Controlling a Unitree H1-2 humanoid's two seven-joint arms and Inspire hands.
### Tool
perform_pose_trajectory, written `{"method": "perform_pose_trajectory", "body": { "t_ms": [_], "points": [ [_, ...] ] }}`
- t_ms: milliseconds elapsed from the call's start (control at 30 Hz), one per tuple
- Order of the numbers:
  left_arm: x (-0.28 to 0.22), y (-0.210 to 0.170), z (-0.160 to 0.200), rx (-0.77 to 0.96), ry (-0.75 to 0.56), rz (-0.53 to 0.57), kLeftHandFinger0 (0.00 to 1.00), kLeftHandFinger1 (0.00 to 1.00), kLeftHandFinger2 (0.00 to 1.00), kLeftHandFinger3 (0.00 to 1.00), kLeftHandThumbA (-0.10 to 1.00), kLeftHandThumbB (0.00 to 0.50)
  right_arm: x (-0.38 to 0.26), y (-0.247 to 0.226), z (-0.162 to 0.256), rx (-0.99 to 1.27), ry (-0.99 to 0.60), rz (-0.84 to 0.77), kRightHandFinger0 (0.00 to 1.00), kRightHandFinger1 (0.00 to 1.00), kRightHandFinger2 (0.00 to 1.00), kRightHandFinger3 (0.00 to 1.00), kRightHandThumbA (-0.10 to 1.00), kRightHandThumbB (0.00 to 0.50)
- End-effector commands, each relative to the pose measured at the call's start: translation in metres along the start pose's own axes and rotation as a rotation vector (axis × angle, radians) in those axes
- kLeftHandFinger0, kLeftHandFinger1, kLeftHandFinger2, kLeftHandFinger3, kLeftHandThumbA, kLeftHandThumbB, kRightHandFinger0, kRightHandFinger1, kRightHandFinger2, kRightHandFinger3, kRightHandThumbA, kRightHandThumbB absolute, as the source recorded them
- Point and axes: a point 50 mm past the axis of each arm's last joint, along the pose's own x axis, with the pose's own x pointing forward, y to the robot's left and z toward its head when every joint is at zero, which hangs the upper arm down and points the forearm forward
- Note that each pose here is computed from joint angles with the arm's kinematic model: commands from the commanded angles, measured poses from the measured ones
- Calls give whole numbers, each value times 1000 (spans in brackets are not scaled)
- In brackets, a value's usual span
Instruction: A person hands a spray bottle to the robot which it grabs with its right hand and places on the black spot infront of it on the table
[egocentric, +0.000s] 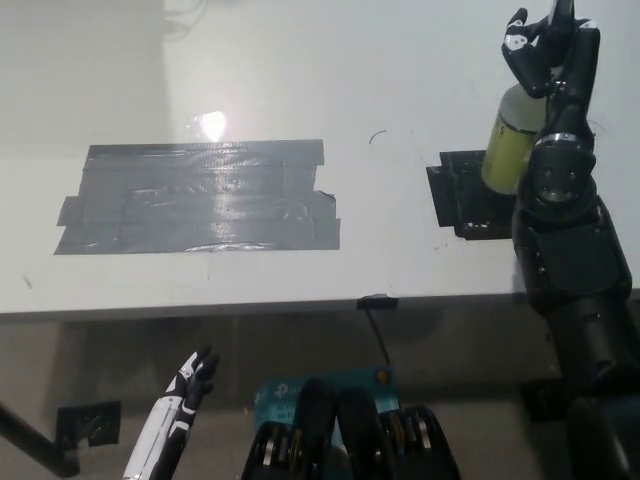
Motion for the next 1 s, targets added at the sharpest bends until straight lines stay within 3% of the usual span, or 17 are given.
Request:
{"method": "perform_pose_trajectory", "body": {
  "t_ms": [0, 133, 367, 633, 733, 900, 933, 967],
  "points": [
    [-2, 5, 4, 20, -34, -11, 1000, 1000, 1000, 1000, 1000, 14, 16, 4, 54, 165, -157, -26, 0, 112, 518, 626, -100, 109],
    [-4, 5, 3, 23, -31, -13, 1000, 1000, 1000, 1000, 1000, 6, 12, 3, 51, 223, -131, -27, 0, 98, 502, 615, -100, 58],
    [-4, 4, 2, 25, -22, -16, 1000, 1000, 1000, 1000, 1000, 6, 8, 5, 47, 309, -107, -22, 0, 158, 605, 696, -100, 51],
    [0, 4, 4, 21, -27, -26, 1000, 1000, 1000, 1000, 1000, 5, 2, 11, 45, 269, -129, 8, 0, 143, 591, 664, -100, 79],
    [0, 4, 5, 20, -29, -32, 1000, 1000, 1000, 1000, 1000, 0, -2, 13, 42, 217, -130, 0, 0, 76, 511, 565, -100, 92],
    [0, 5, 6, 25, -28, -32, 1000, 1000, 996, 1000, 1000, 0, -8, 14, 37, 143, -162, 29, 0, 5, 435, 557, -100, 80],
    [0, 5, 6, 23, -30, -35, 1000, 1000, 996, 1000, 1000, 0, -10, 16, 36, 103, -163, 29, 0, 14, 439, 560, -100, 91],
    [0, 5, 5, 24, -31, -34, 1000, 1000, 995, 1000, 1000, 0, -12, 19, 35, 85, -166, 43, 0, 69, 517, 612, -100, 97]
  ]
}}
